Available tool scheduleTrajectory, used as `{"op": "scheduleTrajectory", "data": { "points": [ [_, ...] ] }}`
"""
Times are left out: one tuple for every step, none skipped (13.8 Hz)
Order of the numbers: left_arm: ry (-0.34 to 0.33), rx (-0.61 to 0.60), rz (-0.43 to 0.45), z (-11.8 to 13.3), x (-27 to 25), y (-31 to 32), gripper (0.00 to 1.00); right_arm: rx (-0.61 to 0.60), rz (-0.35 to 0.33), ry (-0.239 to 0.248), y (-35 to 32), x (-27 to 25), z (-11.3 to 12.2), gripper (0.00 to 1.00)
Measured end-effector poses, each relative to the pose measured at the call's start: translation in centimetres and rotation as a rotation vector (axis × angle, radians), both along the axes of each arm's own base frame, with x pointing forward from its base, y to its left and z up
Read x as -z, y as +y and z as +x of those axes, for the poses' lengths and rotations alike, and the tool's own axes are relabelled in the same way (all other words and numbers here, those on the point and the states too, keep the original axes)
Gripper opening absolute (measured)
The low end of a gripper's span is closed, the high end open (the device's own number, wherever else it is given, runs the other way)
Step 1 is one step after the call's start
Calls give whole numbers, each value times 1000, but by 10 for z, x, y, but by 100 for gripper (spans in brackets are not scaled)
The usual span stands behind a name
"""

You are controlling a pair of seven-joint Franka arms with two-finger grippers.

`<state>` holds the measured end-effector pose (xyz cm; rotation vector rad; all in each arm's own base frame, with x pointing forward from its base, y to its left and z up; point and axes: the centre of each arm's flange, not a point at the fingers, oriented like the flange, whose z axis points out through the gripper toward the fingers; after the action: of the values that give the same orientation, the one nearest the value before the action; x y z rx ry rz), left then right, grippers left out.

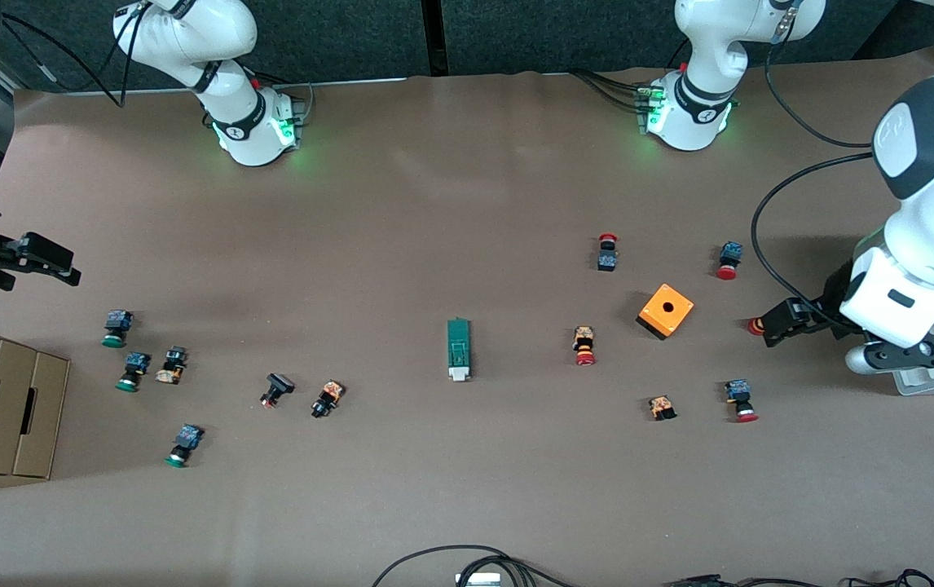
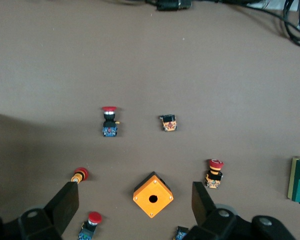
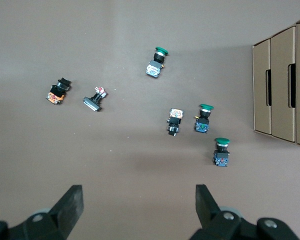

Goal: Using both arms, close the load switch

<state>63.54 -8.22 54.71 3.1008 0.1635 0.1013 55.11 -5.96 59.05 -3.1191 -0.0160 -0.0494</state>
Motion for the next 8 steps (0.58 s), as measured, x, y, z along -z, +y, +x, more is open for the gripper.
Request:
{"op": "scheduleTrajectory", "data": {
  "points": [
    [8,0,-1,1,4,-1,100,-1,0,0,0,0,0,100],
    [10,0,-2,1,6,-1,100,-1,0,0,1,0,0,100],
    [10,0,-2,1,5,0,100,-1,0,0,1,0,0,100],
    [16,0,-1,0,4,1,100,-1,0,0,1,0,0,100],
    [26,0,1,-1,3,7,100,-1,0,0,1,0,0,100],
    [24,-1,1,-1,-1,15,100,-1,0,-1,1,0,0,100],
    [18,-3,-2,-1,-6,27,100,-1,0,-1,1,0,0,100],
    [11,-7,-14,0,-11,42,100,-1,0,-1,1,0,0,100]
  ]
}}
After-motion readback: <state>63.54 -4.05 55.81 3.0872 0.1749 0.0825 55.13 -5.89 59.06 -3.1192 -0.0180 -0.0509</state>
